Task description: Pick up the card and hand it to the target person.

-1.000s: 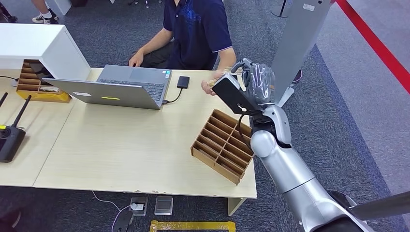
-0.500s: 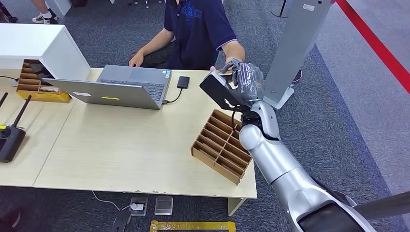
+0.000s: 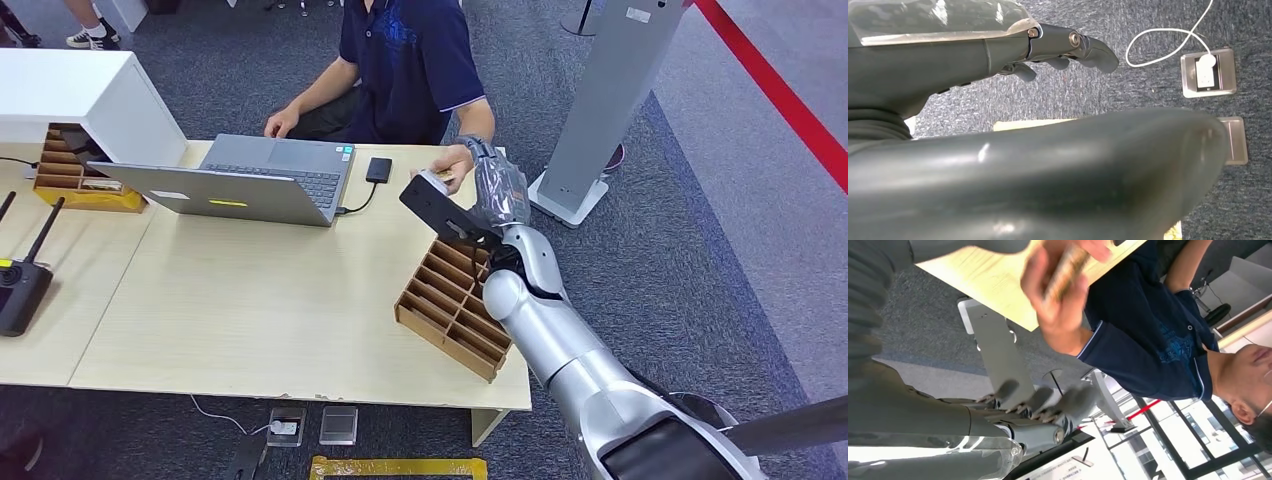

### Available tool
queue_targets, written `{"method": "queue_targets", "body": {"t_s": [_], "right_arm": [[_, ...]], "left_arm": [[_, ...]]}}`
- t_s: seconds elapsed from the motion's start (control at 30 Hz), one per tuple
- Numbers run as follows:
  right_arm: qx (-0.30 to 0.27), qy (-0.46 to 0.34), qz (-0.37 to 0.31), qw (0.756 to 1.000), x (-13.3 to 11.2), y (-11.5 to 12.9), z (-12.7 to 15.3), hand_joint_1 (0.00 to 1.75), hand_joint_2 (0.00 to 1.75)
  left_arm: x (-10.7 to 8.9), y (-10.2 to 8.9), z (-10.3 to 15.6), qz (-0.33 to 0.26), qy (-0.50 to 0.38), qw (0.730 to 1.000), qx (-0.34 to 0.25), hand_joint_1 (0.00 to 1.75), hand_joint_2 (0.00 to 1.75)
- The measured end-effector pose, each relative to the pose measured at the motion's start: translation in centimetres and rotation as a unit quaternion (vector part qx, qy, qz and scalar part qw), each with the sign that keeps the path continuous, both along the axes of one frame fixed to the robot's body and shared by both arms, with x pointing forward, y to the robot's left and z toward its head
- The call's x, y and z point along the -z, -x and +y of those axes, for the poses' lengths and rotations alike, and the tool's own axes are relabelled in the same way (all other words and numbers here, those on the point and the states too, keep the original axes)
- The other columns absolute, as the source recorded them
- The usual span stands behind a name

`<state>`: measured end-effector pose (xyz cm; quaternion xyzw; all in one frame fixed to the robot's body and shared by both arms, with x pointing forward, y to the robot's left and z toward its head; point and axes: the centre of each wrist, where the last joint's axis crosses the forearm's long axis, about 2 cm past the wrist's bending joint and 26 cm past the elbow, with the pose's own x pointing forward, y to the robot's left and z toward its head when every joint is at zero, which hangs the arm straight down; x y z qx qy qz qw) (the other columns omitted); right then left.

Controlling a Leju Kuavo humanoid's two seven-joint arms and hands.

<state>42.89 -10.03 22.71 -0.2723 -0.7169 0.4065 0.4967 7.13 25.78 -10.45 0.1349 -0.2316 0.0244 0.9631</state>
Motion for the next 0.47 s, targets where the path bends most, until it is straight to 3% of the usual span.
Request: {"method": "queue_targets", "body": {"t_s": [0.47], "right_arm": [[0.003,-0.072,-0.04,0.997,1.1,0.4,-0.3,0.0,1.75]], "left_arm": [[0.0,0.0,0.0,0.003,-0.005,1.0,-0.003,0.0,0.0]]}}
